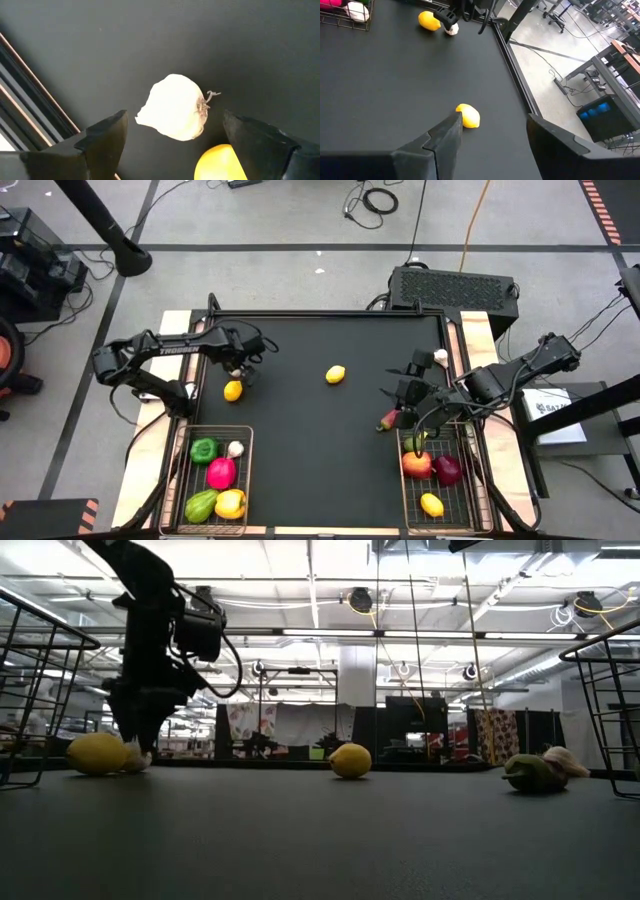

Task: Sort produce into baskets
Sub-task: Put the left garlic into the left gold wire basket

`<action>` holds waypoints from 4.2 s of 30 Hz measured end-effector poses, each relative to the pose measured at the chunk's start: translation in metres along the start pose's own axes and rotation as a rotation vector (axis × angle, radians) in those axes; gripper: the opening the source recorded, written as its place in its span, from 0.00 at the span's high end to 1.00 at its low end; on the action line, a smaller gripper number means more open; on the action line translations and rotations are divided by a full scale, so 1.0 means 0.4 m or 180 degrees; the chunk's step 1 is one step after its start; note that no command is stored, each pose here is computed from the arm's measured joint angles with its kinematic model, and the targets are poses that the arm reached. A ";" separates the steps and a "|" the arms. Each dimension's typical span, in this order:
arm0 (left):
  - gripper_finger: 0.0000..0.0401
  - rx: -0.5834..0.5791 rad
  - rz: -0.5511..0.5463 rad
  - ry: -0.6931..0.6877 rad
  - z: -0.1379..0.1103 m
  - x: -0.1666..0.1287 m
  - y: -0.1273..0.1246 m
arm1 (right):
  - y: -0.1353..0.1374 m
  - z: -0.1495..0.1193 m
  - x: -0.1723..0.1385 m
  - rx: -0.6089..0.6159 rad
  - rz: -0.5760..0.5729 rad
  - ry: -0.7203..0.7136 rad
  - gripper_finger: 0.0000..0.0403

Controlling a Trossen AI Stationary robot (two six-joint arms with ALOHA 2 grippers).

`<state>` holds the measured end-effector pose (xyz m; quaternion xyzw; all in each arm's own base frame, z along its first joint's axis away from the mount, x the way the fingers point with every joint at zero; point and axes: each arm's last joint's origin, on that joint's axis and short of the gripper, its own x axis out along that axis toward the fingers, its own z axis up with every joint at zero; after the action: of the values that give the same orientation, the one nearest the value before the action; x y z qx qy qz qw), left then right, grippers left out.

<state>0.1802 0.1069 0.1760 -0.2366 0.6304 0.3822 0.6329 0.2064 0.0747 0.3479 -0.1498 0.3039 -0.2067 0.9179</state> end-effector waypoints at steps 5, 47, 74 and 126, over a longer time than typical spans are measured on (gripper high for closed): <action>0.17 0.0100 -0.0041 -0.0025 0.006 0.002 0.006 | 0.000 0.000 0.000 -0.0008 -0.0002 0.0000 0.47; 0.21 -0.0135 -0.0123 0.0012 0.011 0.007 0.010 | 0.000 -0.001 0.000 -0.0027 -0.0004 0.0013 0.47; 0.31 -0.0124 -0.0036 -0.0079 0.014 0.006 0.006 | 0.000 -0.001 0.000 -0.0028 -0.0004 0.0013 0.47; 0.31 -0.0215 0.0144 -0.0123 -0.022 0.068 -0.001 | 0.001 -0.005 0.000 -0.0046 0.0072 0.0061 0.47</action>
<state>0.1727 0.1048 0.1486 -0.2360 0.6100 0.4220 0.6278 0.2053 0.0747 0.3463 -0.1511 0.3159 -0.1955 0.9161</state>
